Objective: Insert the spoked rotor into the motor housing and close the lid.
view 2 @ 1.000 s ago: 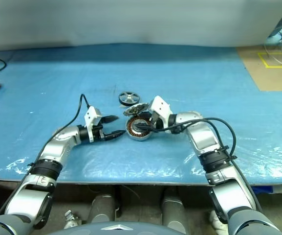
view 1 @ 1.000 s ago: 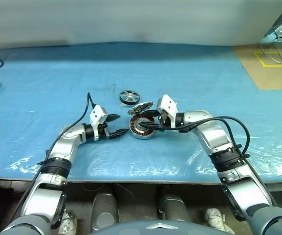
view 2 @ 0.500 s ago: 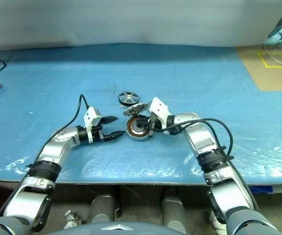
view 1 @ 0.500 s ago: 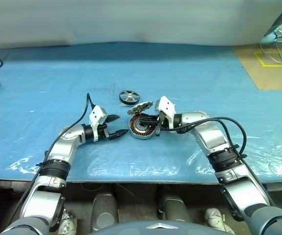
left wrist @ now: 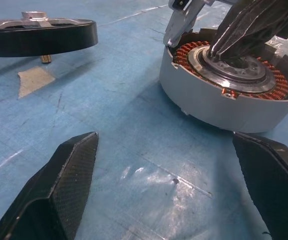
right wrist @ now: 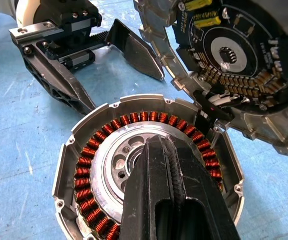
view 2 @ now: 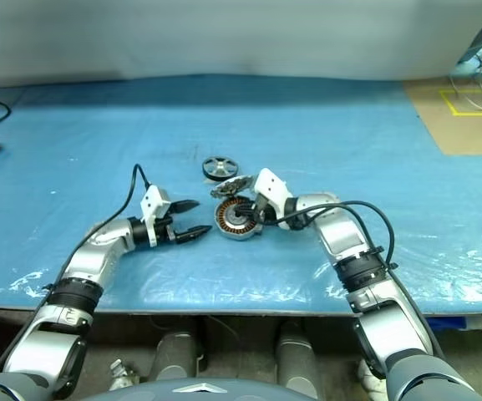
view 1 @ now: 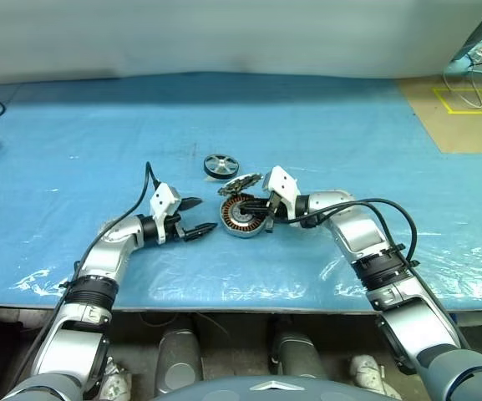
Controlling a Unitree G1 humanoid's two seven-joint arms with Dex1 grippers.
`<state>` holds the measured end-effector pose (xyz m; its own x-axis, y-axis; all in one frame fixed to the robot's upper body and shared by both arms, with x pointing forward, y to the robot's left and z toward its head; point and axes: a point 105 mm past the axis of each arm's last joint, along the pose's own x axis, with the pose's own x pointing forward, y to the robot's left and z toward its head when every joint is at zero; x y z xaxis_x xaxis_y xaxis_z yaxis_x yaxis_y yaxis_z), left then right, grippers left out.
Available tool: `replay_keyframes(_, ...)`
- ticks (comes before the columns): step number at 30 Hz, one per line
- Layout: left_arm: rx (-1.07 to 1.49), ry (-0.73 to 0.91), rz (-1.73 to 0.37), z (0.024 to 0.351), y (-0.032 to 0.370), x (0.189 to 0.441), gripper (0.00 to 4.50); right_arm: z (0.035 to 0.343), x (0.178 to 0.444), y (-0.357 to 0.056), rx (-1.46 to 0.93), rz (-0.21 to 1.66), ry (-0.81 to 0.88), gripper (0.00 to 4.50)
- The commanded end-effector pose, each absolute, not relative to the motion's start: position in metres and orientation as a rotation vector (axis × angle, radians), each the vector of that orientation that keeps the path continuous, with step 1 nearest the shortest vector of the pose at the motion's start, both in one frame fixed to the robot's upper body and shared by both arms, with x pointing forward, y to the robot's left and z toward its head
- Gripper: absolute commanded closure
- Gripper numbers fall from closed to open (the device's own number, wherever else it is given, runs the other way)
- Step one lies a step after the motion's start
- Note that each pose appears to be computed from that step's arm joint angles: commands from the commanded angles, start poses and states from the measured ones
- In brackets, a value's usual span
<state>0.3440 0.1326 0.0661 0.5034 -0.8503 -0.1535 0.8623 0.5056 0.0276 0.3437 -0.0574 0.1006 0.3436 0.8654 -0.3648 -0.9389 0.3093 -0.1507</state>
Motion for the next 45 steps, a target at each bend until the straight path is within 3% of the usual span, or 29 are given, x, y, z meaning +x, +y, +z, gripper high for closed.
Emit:
replay_keyframes(1,0.103,0.133,-1.019,0.060,0.140,0.345,0.00,0.109,0.341,-0.056,-0.353,1.225,0.210,4.47)
replay_keyframes(8,0.107,0.132,-1.019,0.054,0.143,0.345,0.00,0.108,0.338,-0.056,-0.358,1.230,0.209,4.47)
replay_keyframes(18,0.109,0.111,-1.033,0.064,0.135,0.344,0.00,0.133,0.338,-0.051,-0.320,1.238,0.139,4.47)
replay_keyframes(35,0.107,0.118,-1.021,0.063,0.137,0.345,0.00,0.090,0.340,-0.060,-0.369,1.207,0.266,4.47)
replay_keyframes(45,0.102,0.115,-1.033,0.065,0.132,0.343,0.00,0.074,0.339,-0.073,-0.564,1.172,0.329,4.47)
